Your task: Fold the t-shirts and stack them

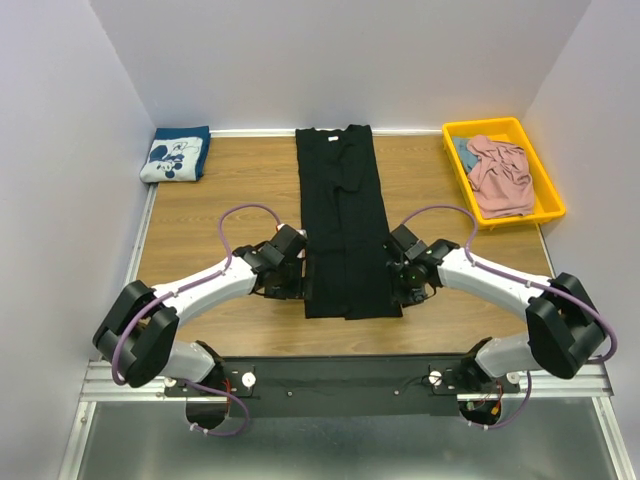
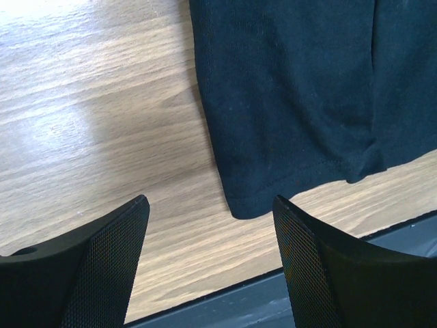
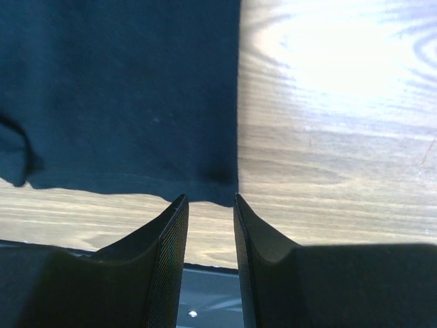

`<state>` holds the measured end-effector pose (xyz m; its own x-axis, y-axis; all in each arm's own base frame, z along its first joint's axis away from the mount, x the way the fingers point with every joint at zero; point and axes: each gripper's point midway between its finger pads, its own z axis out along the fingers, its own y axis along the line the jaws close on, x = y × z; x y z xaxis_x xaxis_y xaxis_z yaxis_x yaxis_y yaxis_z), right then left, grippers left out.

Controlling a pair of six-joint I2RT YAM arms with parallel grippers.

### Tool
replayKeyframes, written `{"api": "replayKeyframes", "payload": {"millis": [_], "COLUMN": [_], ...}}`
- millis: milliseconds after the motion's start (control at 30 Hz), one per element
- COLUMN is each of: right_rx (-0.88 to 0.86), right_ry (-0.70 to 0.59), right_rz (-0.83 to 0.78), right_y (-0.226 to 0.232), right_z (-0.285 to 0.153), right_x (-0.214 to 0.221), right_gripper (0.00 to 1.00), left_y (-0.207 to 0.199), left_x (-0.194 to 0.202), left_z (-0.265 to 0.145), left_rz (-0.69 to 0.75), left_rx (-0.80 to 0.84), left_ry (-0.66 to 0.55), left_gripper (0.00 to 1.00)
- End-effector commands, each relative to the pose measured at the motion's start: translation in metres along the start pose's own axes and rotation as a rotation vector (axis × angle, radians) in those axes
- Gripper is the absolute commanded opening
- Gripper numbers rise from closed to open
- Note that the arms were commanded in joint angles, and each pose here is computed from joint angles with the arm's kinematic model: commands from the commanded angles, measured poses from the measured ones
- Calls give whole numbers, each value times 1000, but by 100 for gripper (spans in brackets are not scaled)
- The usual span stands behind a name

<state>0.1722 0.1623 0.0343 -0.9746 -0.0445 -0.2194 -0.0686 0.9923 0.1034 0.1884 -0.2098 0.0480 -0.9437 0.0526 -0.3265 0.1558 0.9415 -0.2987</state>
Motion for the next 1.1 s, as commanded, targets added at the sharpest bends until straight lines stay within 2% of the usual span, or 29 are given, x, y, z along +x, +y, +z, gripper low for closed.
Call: {"api": "replayKeyframes", "payload": {"millis": [0,333,500,600,667,700,767,800,933,1067], "right_rx": [48,105,68,55,51,44,43,42,34,35], "right_ry": [-10,37,89,111,120,123,127,126,118,120], "right_rz": [-12,2,-4,-17,-21,-22,-25,-23,-30,-35], "right_y": [-5,-24,-18,-16,-16,-14,-14,-14,-13,-13], "right_z": [1,23,32,33,34,34,34,34,32,32], "right_x": [-7,16,27,31,32,33,34,33,32,32], "right_gripper": [40,39,36,28,19,10,1,1,1,1], "left_y": [-3,-4,-5,-6,-6,-5,-6,-6,-8,-10], "left_x": [-5,0,2,5,7,9,11,10,13,12], "left_z": [0,3,5,6,7,8,9,9,10,11], "left_rz": [2,7,6,9,8,5,3,1,6,4], "left_rx": [-17,-22,-29,-36,-43,-47,-52,-55,-65,-79], "left_ry": [-5,14,27,38,46,52,55,55,63,69], "left_gripper": [80,80,80,80,80,80,80,79,74,52]}}
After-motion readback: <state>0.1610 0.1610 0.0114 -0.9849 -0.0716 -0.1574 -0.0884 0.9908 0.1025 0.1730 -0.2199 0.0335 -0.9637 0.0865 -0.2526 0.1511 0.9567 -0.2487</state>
